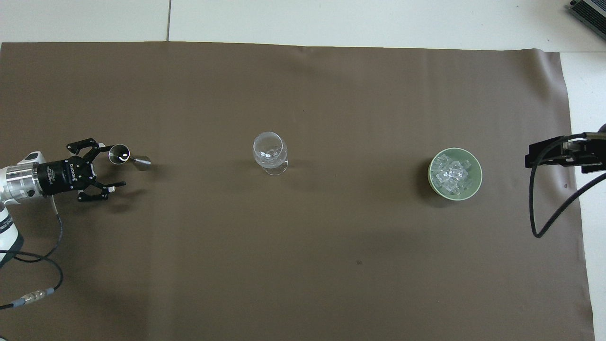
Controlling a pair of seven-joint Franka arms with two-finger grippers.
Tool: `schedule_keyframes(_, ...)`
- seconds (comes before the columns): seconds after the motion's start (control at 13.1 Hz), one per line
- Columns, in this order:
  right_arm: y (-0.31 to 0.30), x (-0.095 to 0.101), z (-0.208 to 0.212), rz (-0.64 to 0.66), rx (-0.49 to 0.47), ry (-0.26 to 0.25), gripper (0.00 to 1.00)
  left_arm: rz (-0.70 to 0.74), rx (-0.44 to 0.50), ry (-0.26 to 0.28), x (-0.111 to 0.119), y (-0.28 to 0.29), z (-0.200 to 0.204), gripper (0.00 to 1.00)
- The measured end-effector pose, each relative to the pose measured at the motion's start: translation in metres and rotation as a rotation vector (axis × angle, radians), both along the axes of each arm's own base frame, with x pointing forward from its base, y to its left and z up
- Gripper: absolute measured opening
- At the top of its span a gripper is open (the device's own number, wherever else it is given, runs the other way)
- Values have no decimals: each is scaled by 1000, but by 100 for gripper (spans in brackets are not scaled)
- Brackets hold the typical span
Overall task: Pour wine and add ice with both arms
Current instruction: 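Close the left gripper around the steel jigger cup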
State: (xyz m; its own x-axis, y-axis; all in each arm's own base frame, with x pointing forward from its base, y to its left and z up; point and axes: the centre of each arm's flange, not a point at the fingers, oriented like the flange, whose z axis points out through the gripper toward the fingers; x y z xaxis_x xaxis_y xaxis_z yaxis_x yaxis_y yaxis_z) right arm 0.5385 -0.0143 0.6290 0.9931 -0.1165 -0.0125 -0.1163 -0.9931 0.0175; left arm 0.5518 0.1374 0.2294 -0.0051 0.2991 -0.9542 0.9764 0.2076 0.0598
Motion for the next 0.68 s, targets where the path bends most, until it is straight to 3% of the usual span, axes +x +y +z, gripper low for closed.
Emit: schedule_keyframes(0.68, 0, 0, 0, 0, 0, 0, 100, 60, -42, -5, -9, -24, -8, 100)
